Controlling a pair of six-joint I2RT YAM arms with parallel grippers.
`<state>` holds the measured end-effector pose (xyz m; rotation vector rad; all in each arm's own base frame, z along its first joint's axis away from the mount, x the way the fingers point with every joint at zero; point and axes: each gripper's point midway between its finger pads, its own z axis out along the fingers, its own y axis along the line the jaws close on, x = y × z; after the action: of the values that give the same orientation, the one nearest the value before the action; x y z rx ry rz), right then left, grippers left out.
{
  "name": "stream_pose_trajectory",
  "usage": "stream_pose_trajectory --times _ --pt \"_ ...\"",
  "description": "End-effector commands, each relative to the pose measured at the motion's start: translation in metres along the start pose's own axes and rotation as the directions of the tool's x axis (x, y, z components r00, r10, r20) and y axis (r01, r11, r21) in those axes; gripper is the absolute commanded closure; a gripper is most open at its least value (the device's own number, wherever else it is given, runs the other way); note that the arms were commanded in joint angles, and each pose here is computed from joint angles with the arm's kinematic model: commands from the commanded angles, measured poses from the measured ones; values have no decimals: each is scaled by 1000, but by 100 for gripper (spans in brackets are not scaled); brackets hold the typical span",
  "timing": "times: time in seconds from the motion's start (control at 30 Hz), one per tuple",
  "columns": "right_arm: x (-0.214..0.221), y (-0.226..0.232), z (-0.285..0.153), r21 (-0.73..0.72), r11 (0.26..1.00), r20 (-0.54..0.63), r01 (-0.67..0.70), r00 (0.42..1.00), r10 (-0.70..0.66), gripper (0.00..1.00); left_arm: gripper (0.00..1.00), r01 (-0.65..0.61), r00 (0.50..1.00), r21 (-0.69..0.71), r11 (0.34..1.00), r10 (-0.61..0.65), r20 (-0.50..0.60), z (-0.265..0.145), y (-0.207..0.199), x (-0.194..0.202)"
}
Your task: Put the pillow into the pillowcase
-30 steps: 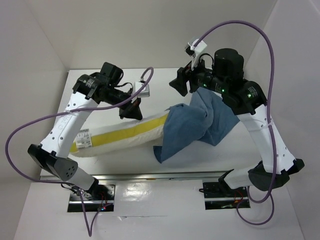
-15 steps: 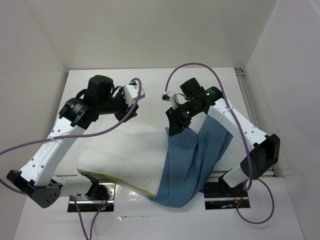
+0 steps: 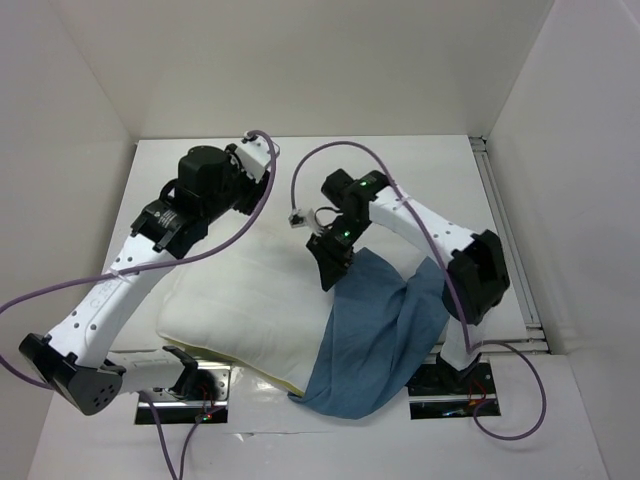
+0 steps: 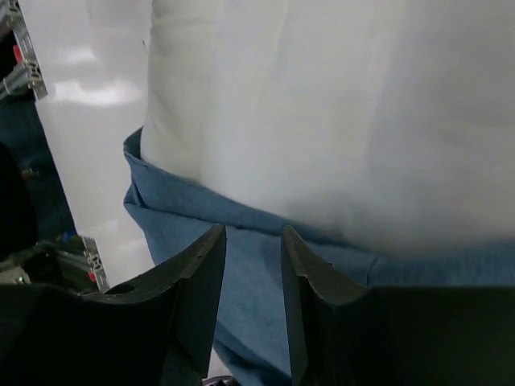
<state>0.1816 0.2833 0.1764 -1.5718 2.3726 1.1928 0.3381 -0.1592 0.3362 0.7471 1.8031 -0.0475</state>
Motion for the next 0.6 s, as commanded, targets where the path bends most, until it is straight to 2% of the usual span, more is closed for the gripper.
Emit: stream_pose_trajectory --times 0.0,0.13,0.23,0.33,0.37,0.43,0.53,0.57 --pt "4 4 17 -60 997 -66 38 997 -42 61 38 70 997 -114 991 -65 49 4 20 -13" --pt "23 -6 48 -75 997 -141 25 989 -35 65 38 72 997 -139 988 -66 48 2 24 -11" --pt "49 -31 74 0 1000 -220 -12 975 11 68 38 64 997 -153 986 -56 54 0 26 -10" --pt "73 -72 93 160 987 -286 -14 956 60 70 38 59 997 -173 983 -50 59 -7 32 -10" --pt "78 -97 96 257 966 -300 3 951 77 70 38 65 996 -184 981 -53 67 -7 36 -11" --pt "84 -121 99 356 934 -312 17 945 101 71 38 58 996 -197 979 -44 76 -10 39 -12" --pt "73 -168 91 517 855 -277 45 954 117 71 38 55 996 -219 974 -38 81 -10 46 -9" --pt "67 -186 81 586 808 -267 61 956 121 71 38 55 996 -219 974 -38 81 -10 46 -9"
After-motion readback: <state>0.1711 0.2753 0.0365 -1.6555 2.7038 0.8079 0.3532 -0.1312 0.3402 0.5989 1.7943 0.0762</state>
